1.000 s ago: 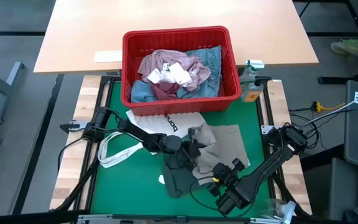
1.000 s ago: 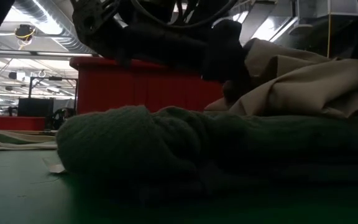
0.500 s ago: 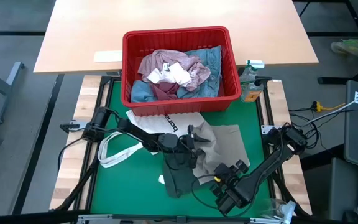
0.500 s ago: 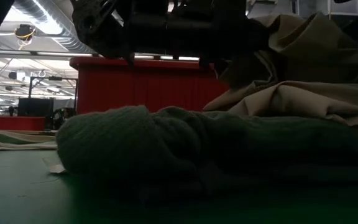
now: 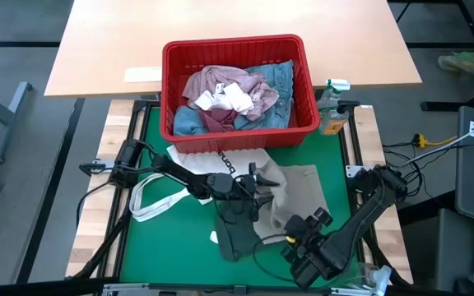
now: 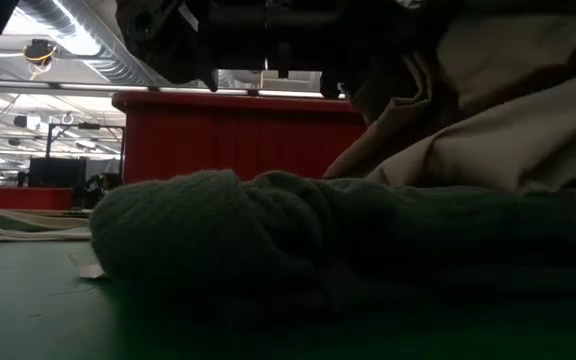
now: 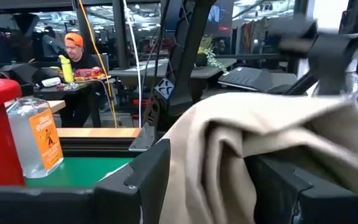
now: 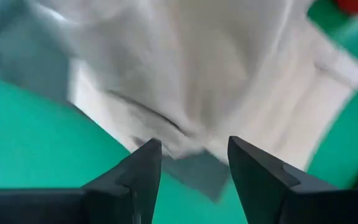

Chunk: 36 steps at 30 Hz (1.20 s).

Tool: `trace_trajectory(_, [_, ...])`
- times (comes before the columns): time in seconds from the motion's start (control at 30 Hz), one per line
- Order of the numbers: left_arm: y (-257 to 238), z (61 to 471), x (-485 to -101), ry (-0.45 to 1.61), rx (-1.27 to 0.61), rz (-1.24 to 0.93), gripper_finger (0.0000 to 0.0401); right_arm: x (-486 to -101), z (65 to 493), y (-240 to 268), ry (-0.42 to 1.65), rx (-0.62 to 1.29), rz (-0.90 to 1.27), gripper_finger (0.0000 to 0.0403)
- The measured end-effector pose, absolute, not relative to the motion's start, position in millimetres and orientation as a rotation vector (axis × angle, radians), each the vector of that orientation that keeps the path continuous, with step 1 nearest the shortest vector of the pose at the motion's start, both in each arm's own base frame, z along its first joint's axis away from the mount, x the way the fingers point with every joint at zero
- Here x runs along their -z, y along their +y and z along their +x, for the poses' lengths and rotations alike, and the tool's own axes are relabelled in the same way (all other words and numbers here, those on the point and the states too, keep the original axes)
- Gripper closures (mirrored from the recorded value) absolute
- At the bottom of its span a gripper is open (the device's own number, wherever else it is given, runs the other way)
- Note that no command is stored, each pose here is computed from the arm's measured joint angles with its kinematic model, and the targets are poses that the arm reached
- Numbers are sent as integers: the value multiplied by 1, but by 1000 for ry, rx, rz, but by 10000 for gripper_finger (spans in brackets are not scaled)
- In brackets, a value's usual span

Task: Fold laundry
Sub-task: Fold the grey shorts

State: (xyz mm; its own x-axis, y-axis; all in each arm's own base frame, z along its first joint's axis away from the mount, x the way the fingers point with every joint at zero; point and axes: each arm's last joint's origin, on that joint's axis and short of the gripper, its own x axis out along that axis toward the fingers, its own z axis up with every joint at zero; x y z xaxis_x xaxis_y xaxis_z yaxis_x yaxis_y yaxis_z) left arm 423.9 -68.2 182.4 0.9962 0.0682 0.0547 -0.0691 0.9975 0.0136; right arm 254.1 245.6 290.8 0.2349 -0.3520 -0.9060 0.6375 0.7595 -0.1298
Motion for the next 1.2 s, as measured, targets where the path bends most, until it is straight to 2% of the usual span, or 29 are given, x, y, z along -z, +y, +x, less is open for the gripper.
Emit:
trace_trajectory(0.23, [-68,424,-177,2,-65,27,218,-317,256,247,1067,626,310,217])
trace_trajectory(0.5, [-69,424,-174,29,58,32,218,-303,278,245,742,623,126,217])
trace_trajectory(0.83, [-67,424,-171,58,14,52,218,-262,303,203,952,707,108,217])
trace_trajectory(0.9, [-69,424,-173,43,7,80,218,-256,301,198,1044,729,129,217])
trace_trajectory(1.2, [-86,419,-177,43,-96,265,218,-254,284,186,1143,952,209,217])
